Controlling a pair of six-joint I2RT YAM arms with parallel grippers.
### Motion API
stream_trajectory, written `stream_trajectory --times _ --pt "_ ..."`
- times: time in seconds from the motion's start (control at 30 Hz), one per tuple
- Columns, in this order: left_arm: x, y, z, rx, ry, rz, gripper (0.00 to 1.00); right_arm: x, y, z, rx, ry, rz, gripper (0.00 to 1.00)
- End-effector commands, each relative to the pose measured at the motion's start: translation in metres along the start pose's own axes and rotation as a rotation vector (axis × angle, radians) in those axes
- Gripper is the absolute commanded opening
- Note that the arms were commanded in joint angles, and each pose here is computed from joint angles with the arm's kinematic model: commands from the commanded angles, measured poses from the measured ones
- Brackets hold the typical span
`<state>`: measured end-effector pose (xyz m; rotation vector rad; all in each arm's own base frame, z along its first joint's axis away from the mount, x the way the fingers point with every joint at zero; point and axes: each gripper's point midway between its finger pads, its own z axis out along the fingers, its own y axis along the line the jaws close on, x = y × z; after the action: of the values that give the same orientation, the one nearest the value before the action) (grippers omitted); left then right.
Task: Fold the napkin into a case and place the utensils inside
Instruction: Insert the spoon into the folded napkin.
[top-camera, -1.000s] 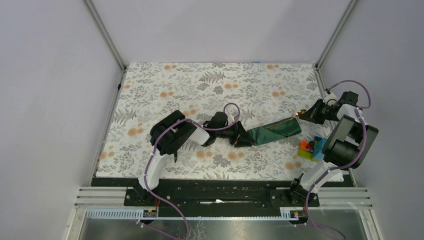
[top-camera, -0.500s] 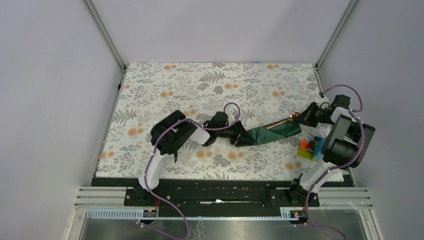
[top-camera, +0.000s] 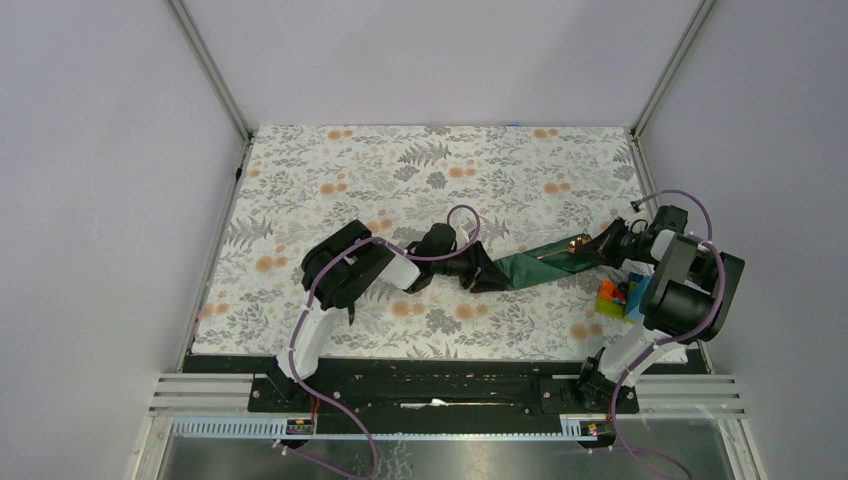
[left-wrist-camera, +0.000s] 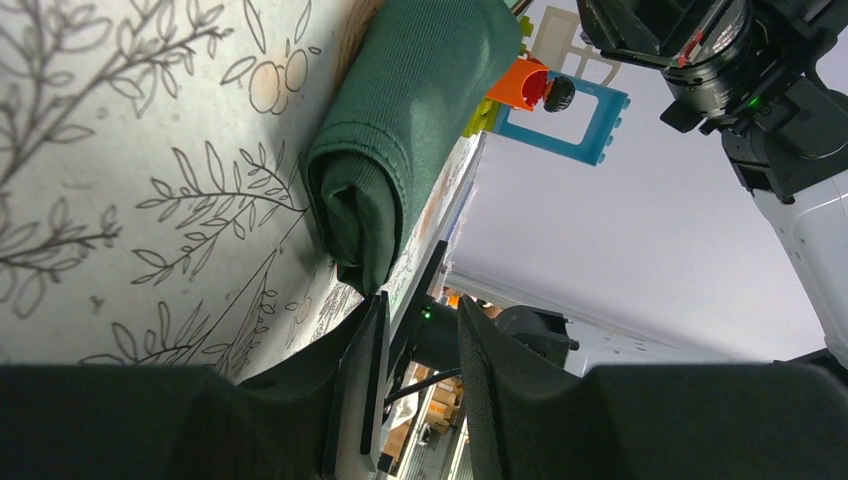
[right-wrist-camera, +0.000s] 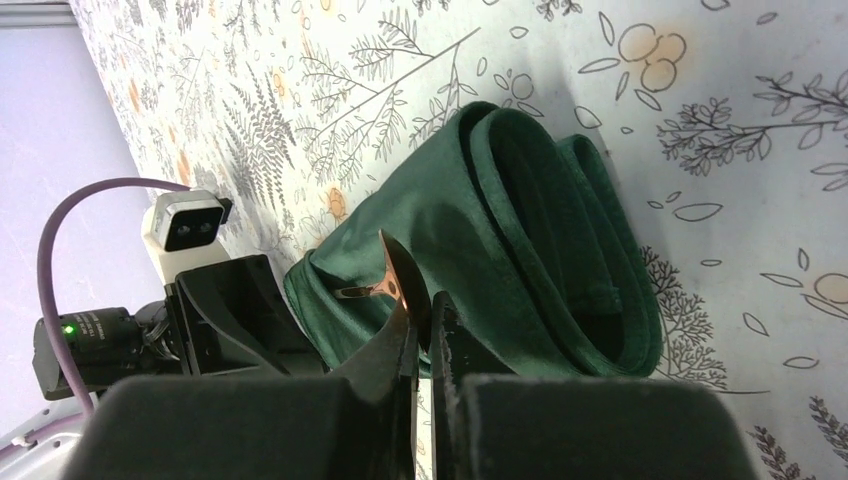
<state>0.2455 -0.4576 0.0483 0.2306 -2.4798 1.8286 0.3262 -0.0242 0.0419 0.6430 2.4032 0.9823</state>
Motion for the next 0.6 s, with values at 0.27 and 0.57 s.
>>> stream_trajectory --times 0.27,0.57 --pt "-0.002 -0.015 0.005 0.056 -0.016 0.047 0.35 -0.006 0.021 0.008 -0.046 -0.009 -0.043 0.00" --pt "-0.003 -0.015 0.005 0.056 -0.019 0.047 0.35 0.005 0.013 0.017 -0.033 0.032 -0.037 0.03"
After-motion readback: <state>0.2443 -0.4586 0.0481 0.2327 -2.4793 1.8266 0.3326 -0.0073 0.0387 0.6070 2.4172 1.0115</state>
